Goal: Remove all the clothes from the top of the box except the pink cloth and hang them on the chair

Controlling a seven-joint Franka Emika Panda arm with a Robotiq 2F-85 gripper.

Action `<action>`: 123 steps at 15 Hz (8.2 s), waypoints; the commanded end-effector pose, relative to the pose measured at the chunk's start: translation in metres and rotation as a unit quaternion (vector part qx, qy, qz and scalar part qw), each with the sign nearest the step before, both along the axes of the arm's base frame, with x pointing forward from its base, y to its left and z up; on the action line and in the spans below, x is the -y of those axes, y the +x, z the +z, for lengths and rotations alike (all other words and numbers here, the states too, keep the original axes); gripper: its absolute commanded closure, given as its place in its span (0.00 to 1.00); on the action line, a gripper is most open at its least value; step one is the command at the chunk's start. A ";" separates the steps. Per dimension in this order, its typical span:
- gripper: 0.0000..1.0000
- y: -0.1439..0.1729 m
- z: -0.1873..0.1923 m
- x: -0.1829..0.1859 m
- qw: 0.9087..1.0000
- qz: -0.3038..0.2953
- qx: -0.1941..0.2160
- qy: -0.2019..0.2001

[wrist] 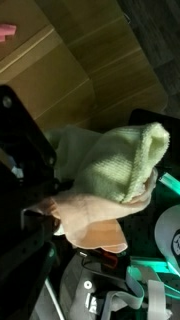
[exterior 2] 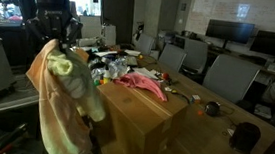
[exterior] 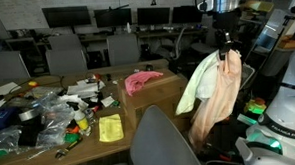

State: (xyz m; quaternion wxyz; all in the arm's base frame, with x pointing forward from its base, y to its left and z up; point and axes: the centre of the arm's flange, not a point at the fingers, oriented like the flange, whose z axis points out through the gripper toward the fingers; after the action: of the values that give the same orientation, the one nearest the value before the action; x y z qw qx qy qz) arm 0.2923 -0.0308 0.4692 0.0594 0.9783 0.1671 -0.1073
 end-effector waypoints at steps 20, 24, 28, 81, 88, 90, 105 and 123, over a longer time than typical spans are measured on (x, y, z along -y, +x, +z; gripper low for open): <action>0.95 0.099 -0.014 -0.174 0.990 0.131 -0.031 0.049; 0.95 0.115 -0.025 -0.197 0.989 0.113 -0.049 0.084; 0.95 0.130 -0.038 -0.218 0.987 0.097 -0.063 0.111; 0.95 0.245 -0.127 -0.380 0.986 -0.141 -0.014 0.090; 0.95 0.233 -0.126 -0.427 0.994 -0.088 0.007 0.068; 0.95 0.229 -0.125 -0.437 0.995 -0.073 0.013 0.064; 0.95 0.241 -0.107 -0.404 0.994 -0.080 -0.003 0.079; 0.95 0.246 -0.148 -0.263 0.982 -0.165 -0.001 0.093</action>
State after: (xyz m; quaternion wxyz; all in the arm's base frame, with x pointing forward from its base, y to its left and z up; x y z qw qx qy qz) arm 0.5522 0.2620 0.3145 -0.0355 0.9910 0.0336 -0.1250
